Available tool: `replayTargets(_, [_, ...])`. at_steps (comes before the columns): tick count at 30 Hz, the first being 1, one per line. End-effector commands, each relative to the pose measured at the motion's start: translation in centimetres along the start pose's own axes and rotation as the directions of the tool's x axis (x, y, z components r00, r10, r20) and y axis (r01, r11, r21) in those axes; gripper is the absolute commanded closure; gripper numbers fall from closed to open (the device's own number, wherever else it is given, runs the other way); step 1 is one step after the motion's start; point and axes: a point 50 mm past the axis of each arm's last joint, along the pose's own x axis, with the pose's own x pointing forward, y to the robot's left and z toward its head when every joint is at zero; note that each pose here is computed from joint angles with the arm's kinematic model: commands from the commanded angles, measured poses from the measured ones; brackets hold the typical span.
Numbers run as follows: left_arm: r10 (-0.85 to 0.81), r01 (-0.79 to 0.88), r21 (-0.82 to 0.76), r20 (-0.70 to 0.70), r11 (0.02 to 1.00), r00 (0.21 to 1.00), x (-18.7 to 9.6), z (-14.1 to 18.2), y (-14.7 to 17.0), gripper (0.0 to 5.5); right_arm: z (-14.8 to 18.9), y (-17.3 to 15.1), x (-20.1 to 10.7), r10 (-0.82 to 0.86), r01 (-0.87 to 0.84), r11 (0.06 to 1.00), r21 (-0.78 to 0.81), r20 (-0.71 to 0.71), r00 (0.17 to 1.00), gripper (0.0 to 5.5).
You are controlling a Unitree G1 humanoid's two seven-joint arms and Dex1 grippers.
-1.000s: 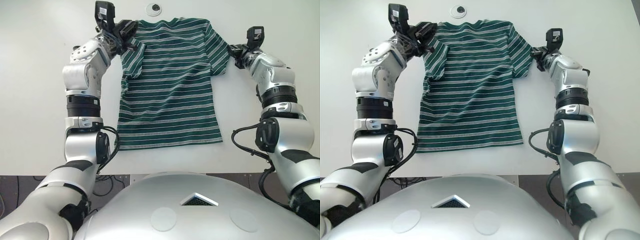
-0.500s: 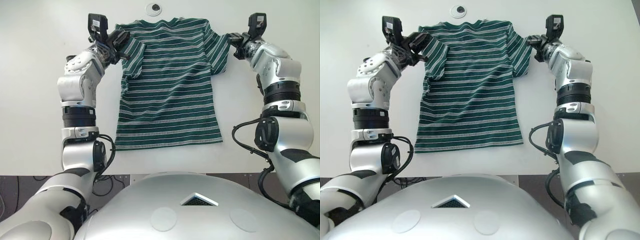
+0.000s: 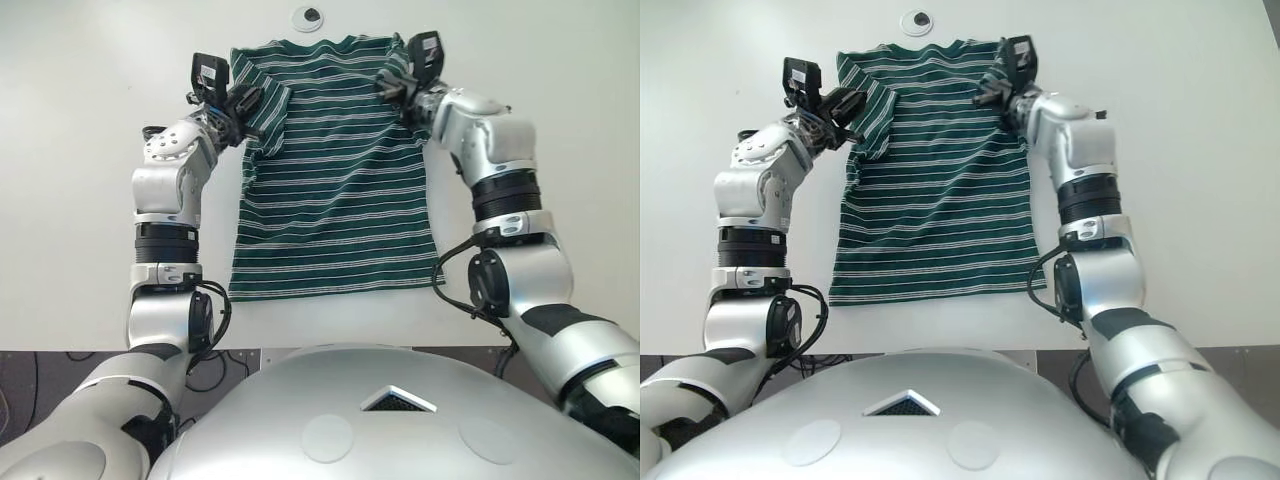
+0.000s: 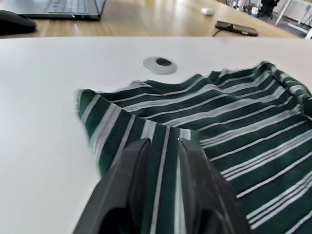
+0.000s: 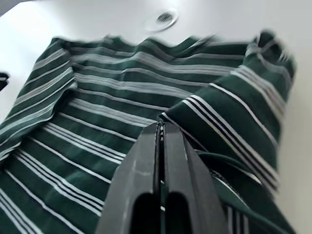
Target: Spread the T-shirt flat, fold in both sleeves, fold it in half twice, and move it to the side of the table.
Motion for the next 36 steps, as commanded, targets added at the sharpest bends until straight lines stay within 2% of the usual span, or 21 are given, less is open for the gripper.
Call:
replayTargets(1, [0.008,-0.008,0.042,0.002,0.999,1.000,-0.1,0.2,0.3,4.49,1.5,0.9,-0.3,0.076,-0.085,0.991,0.100,0.086,0.993,4.85])
replayTargets(5, [0.002,-0.002,0.069,0.002,0.998,1.000,-0.7,0.1,0.5,4.49,2.9,1.6,-2.1,0.212,-0.249,0.940,0.233,0.173,0.962,3.99])
replayTargets(7, [-0.009,0.008,0.107,0.010,0.994,1.000,-1.3,0.2,0.6,4.49,3.8,1.7,-3.8,0.251,-0.298,0.931,0.209,0.225,0.942,3.81])
replayTargets(8, [-0.019,0.017,0.138,0.014,0.990,1.000,-1.8,0.3,0.6,4.49,4.3,1.4,-4.7,0.252,-0.297,0.941,0.161,0.251,0.935,3.81])
replayTargets(11, [-0.076,0.066,0.306,0.021,0.950,0.997,-4.3,0.5,0.5,4.49,4.2,0.3,-7.9,0.244,-0.198,0.959,-0.203,0.238,0.940,3.81])
replayTargets(15, [-0.174,0.250,0.632,-0.180,0.734,0.968,-8.8,-1.2,0.7,4.35,-0.3,-2.4,-12.5,0.270,-0.234,0.793,-0.563,-0.020,0.963,3.77])
replayTargets(18, [-0.201,0.355,0.721,-0.294,0.595,0.934,-10.9,-2.3,1.1,4.00,-3.4,-4.4,-15.0,0.228,-0.305,0.625,-0.719,-0.205,0.952,3.77])
replayTargets(23, [-0.234,0.503,0.776,-0.446,0.379,0.864,-13.7,-4.2,1.6,3.26,-6.5,-6.4,-18.1,0.197,-0.417,0.374,-0.828,-0.369,0.908,3.77])
replayTargets(26, [-0.243,0.575,0.761,-0.522,0.300,0.818,-15.0,-5.2,1.9,2.82,-7.7,-6.5,-18.9,0.207,-0.454,0.304,-0.838,-0.407,0.890,3.77])
replayTargets(28, [-0.244,0.592,0.757,-0.540,0.278,0.806,-15.3,-5.8,1.9,2.82,-6.7,-7.7,-17.3,0.120,-0.297,0.389,-0.872,-0.272,0.955,3.77])
replayTargets(30, [-0.246,0.564,0.766,-0.508,0.309,0.825,-14.8,-5.9,1.8,2.82,-4.7,-9.8,-15.2,-0.042,-0.051,0.578,-0.814,-0.092,0.995,3.77])
replayTargets(31, [-0.248,0.554,0.769,-0.496,0.319,0.832,-14.6,-5.8,1.8,2.82,-4.0,-10.4,-14.5,-0.100,0.032,0.627,-0.778,-0.039,0.994,3.77])
replayTargets(33, [-0.257,0.557,0.767,-0.496,0.318,0.830,-14.7,-5.9,1.7,2.82,-3.3,-10.4,-12.9,-0.144,0.108,0.659,-0.744,0.016,0.989,3.77])
replayTargets(36, [-0.256,0.574,0.768,-0.517,0.282,0.817,-14.8,-6.0,2.1,2.82,-3.5,-9.8,-10.7,-0.155,0.110,0.617,-0.779,0.017,0.988,3.77])
